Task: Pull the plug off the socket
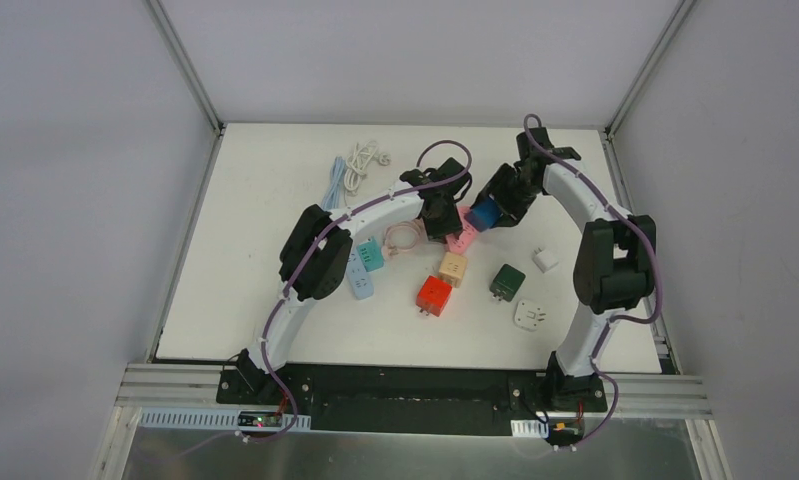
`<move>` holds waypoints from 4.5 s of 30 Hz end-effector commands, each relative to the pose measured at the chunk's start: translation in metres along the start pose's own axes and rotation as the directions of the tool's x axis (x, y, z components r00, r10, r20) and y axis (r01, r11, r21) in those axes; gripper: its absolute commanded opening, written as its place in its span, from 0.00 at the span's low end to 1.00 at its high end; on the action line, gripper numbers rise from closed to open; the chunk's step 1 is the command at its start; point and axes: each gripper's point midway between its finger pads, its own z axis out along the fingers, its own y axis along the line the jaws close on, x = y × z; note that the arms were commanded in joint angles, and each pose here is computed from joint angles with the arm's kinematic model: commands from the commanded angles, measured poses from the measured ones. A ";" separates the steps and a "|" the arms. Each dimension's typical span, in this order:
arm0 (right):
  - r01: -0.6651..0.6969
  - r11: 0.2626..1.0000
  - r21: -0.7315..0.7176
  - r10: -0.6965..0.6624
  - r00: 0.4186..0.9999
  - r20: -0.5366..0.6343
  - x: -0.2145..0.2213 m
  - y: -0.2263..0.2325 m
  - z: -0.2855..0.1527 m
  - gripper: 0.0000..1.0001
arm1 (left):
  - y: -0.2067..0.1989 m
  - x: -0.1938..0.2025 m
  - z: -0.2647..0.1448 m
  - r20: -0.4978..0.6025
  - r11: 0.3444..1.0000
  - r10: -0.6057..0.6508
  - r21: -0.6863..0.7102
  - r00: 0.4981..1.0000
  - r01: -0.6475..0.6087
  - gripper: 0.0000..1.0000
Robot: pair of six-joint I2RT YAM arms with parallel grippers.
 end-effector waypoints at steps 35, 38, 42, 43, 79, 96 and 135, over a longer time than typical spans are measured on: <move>0.021 0.995 -0.095 -0.029 0.996 -0.079 -0.004 0.025 -0.041 0.00 | 0.032 0.010 0.029 -0.036 0.996 0.000 -0.088 0.999 -0.003 0.36; 0.041 0.999 -0.007 -0.041 0.997 -0.070 -0.006 0.017 -0.034 0.00 | 0.036 0.011 0.029 -0.045 0.994 0.006 -0.109 0.999 -0.010 0.34; 0.025 0.997 -0.079 -0.035 0.991 -0.128 0.002 0.027 -0.035 0.00 | 0.038 0.011 0.027 -0.049 0.993 0.014 -0.120 0.999 -0.020 0.33; 0.016 0.990 -0.140 -0.038 0.987 -0.157 0.006 0.036 -0.039 0.00 | 0.038 0.011 0.028 -0.050 0.992 0.014 -0.121 0.999 -0.020 0.33; 0.016 0.972 -0.236 -0.042 0.994 -0.105 0.006 0.016 -0.032 0.00 | -0.010 -0.013 0.010 0.043 0.991 0.036 0.127 0.998 -0.041 0.55; 0.034 0.988 -0.148 -0.065 0.976 -0.209 0.040 -0.001 -0.004 0.00 | -0.027 -0.055 -0.023 0.263 0.956 -0.003 0.283 0.965 -0.075 0.69; -0.010 0.992 -0.130 0.008 1.000 -0.014 -0.005 0.007 -0.046 0.00 | 0.013 -0.017 -0.008 0.079 0.996 0.057 0.069 0.995 -0.063 0.71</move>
